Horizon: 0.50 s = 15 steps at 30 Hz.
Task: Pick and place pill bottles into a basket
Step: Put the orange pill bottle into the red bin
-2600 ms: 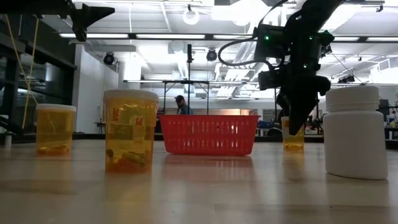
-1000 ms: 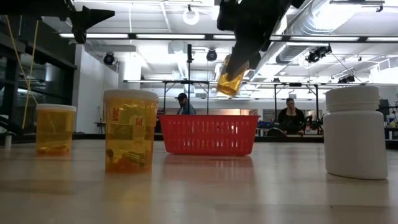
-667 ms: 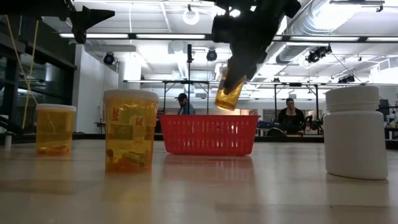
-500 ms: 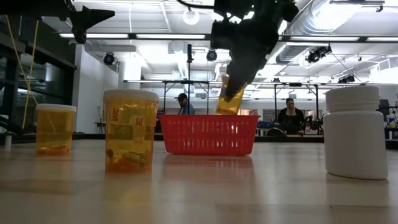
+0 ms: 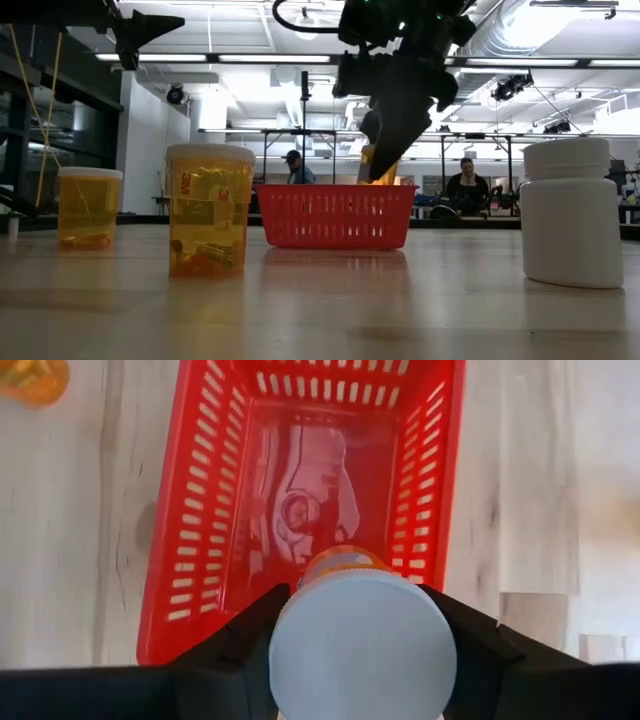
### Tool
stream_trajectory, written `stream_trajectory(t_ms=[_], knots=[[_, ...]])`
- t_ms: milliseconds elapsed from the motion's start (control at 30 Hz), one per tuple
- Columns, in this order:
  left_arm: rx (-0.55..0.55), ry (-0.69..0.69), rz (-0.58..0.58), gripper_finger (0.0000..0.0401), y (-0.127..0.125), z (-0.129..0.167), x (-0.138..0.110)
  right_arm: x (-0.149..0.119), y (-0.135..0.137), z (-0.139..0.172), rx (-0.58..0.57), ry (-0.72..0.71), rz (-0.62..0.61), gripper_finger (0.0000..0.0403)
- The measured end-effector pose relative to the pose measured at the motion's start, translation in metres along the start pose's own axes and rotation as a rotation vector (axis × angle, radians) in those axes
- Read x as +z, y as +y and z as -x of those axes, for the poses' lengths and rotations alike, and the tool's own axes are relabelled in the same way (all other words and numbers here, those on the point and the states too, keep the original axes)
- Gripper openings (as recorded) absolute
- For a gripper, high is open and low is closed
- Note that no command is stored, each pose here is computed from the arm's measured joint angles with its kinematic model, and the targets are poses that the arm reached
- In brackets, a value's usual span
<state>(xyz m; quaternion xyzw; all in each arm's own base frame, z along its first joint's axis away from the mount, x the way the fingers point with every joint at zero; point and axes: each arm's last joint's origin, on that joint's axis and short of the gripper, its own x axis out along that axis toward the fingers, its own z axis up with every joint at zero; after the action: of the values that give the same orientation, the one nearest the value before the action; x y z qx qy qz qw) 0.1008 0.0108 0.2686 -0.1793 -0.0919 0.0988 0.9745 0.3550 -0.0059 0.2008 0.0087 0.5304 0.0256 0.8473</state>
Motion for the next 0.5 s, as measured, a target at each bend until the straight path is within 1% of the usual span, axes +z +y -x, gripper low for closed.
stream_trajectory(t_ms=[67, 200, 267, 400, 500], knots=[[0.000, 0.000, 0.000, 0.0246, 0.0000, 0.0000, 0.0000, -0.0009, -0.0001, -0.0025, 0.000, 0.013, 0.002, 0.0186], [0.000, 0.000, 0.001, 0.0246, 0.0000, 0.0001, 0.0000, -0.0036, 0.0004, -0.0091, -0.015, 0.045, 0.003, 0.0216], [0.001, 0.002, 0.008, 0.0246, 0.0001, 0.0000, -0.0002, -0.0037, 0.0002, -0.0094, -0.022, 0.045, -0.001, 0.0221], [0.003, 0.007, 0.014, 0.0246, 0.0003, 0.0000, -0.0007, -0.0028, 0.0001, -0.0093, -0.021, 0.036, 0.001, 0.0208], [0.004, 0.010, 0.014, 0.0246, 0.0004, 0.0000, -0.0010, -0.0034, 0.0009, -0.0092, 0.004, 0.042, 0.012, 0.0200]])
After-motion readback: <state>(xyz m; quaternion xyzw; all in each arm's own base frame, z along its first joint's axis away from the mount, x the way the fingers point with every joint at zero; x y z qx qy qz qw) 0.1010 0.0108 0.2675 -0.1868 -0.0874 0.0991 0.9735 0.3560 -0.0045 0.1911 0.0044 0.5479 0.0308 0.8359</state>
